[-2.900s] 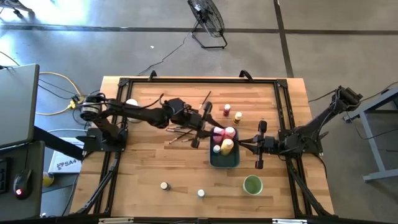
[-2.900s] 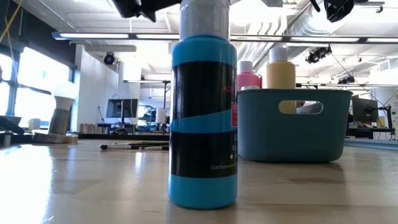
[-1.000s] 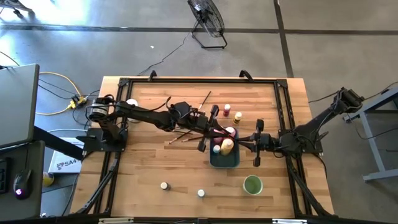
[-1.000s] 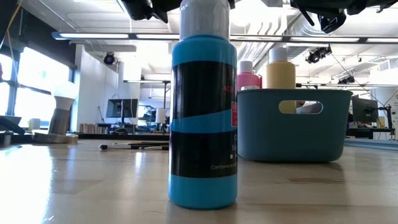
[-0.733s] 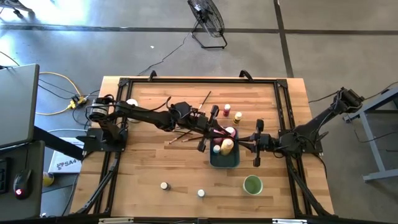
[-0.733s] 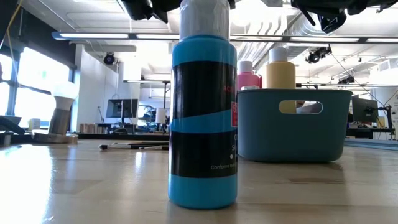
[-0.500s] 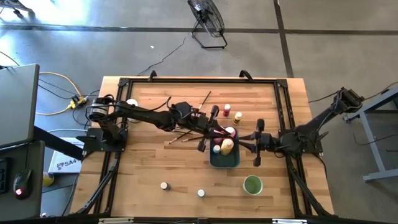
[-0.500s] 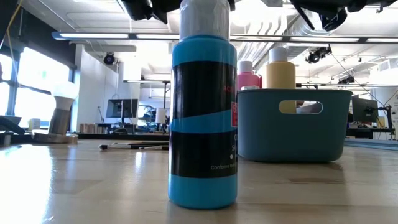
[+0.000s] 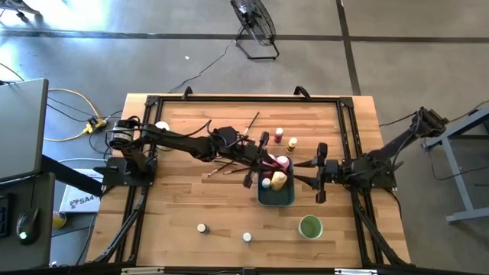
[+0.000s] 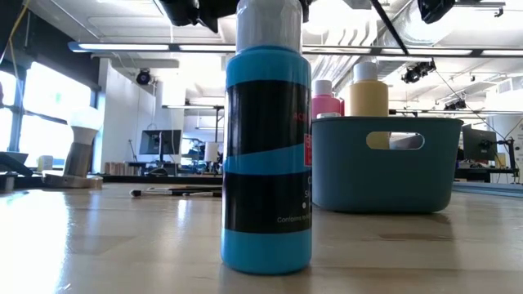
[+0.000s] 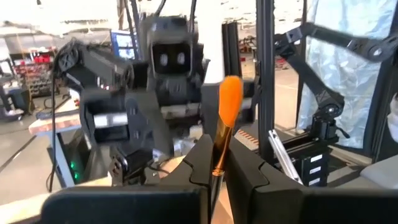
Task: Pick & Place Paint Supplies
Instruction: Put the black and gold paint brush into the green cup
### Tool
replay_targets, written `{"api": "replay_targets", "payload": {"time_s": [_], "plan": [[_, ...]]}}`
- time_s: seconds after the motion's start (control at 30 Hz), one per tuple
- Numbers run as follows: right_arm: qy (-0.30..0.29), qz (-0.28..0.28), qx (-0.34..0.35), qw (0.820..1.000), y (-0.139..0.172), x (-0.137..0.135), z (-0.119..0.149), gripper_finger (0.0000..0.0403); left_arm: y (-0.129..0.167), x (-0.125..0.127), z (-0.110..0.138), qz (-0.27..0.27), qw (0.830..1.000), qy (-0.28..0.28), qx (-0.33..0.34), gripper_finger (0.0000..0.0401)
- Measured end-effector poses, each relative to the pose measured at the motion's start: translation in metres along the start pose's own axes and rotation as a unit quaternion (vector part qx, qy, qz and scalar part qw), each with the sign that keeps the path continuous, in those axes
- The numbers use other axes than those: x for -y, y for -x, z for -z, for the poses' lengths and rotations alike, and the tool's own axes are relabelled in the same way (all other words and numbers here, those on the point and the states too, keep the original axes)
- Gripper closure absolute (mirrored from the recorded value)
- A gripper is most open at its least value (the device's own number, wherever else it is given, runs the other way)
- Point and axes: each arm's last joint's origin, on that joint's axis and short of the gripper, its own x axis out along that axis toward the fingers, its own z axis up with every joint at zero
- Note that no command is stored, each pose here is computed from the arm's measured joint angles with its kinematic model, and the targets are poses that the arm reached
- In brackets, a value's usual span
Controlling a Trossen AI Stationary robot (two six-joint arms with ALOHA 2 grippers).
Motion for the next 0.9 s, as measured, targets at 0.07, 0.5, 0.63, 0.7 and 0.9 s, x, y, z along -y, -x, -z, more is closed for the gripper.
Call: {"api": "replay_targets", "payload": {"time_s": [0.07, 0.5, 0.63, 0.7, 0.9], "plan": [[0.004, 0.006, -0.023, 1.0, -0.003, 0.0, -0.008, 0.0247, 0.0, 0.0, 0.001, -0.002, 1.0, 0.002, -0.005, 0.0386], [-0.031, -0.021, -0.15, 0.988, -0.042, 0.016, -0.03, 0.0248, 0.0, 0.0, 0.003, -0.002, 1.0, 0.005, -0.017, 0.0386], [-0.035, -0.033, -0.165, 0.985, -0.051, 0.019, -0.027, 0.025, 0.0, 0.0, 0.005, -0.003, 1.0, 0.007, -0.024, 0.0386], [-0.037, -0.034, -0.166, 0.985, -0.055, 0.02, -0.026, 0.025, 0.0, 0.0, 0.005, -0.004, 1.0, 0.007, -0.025, 0.0386], [-0.037, -0.049, -0.163, 0.985, -0.059, 0.022, -0.026, 0.0257, 0.0, -0.001, 0.009, -0.027, 0.999, 0.013, -0.045, 0.0386]]}}
